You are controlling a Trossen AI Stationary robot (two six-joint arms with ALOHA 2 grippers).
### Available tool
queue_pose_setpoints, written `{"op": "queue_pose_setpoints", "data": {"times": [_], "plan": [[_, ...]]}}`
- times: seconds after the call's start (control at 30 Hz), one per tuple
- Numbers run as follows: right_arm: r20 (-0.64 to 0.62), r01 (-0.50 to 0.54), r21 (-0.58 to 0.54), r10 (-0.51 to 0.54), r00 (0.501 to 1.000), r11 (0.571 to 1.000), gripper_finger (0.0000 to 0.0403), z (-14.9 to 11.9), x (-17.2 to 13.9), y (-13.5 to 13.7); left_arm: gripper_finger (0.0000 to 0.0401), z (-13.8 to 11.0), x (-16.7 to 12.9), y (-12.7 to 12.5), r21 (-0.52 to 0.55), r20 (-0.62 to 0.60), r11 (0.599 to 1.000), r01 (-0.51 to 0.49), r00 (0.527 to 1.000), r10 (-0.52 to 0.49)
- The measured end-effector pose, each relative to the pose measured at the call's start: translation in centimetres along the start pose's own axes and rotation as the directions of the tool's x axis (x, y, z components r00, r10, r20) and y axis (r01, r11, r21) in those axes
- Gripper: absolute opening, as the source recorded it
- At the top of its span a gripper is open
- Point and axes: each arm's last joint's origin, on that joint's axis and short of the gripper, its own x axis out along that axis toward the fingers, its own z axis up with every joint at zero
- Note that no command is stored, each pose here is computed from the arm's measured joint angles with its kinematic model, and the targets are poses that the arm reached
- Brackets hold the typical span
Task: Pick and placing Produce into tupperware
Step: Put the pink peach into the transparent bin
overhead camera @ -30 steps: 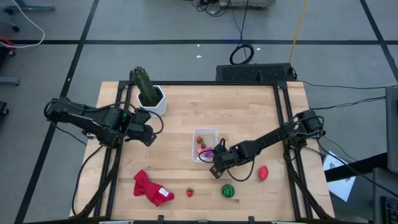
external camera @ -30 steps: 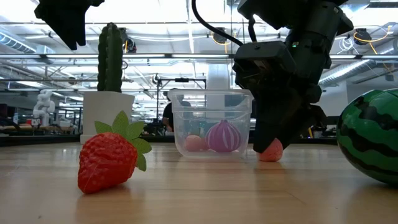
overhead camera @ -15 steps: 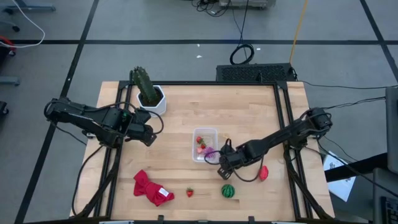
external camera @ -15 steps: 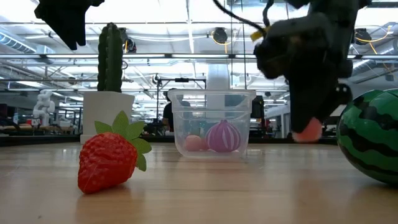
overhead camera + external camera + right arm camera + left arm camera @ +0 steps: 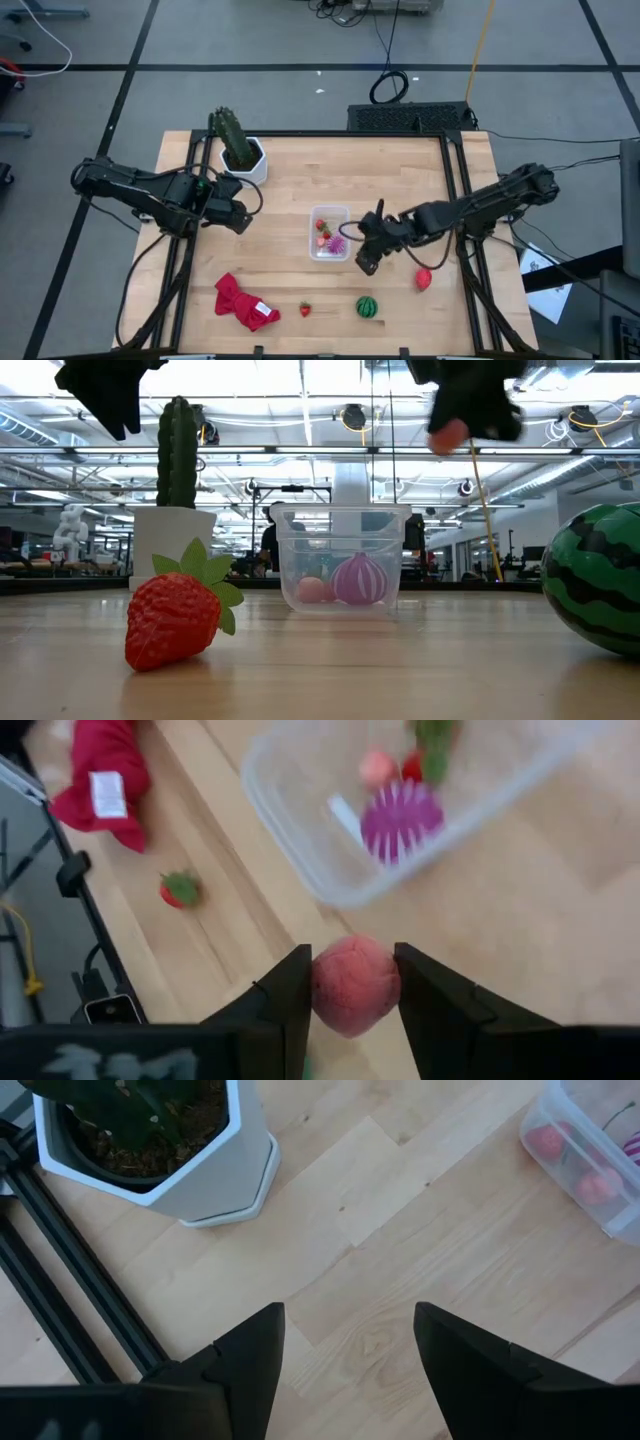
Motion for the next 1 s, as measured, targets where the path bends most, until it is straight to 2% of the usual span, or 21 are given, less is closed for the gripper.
{"op": "queue_pose_setpoints", "data": {"times": [0.17, 0.27, 0.47, 0.7, 1.0], "plan": [[0.043, 0.026, -0.132, -0.02, 0.999, 0.991, 0.0121, 4.1, -1.8, 0.7, 0.023, 0.0, 0.0, 0.0, -0.028, 0.002, 1.0, 0.002, 1.0, -0.002], [0.025, 0.048, -0.186, -0.045, 0.999, 0.981, 0.0121, 6.5, -2.5, 0.7, 0.023, 0.0, 0.0, 0.0, -0.045, 0.002, 0.999, 0.002, 1.0, -0.002], [-0.111, 0.063, -0.225, -0.09, 0.99, 0.972, 0.0121, 9.5, -0.2, -0.1, 0.023, 0.0, 0.0, -0.1, -0.087, -0.002, 0.996, 0.007, 1.0, -0.007], [-0.218, 0.049, -0.281, -0.114, 0.969, 0.958, 0.0121, 10.5, 4.1, -1.0, 0.023, 0.0, 0.0, -0.1, -0.127, -0.004, 0.992, 0.008, 1.0, -0.008], [-0.223, 0.035, -0.347, -0.118, 0.968, 0.937, 0.0121, 10.7, 6.1, -1.1, 0.023, 0.0, 0.0, -0.1, -0.163, -0.004, 0.987, 0.008, 1.0, -0.008]]}}
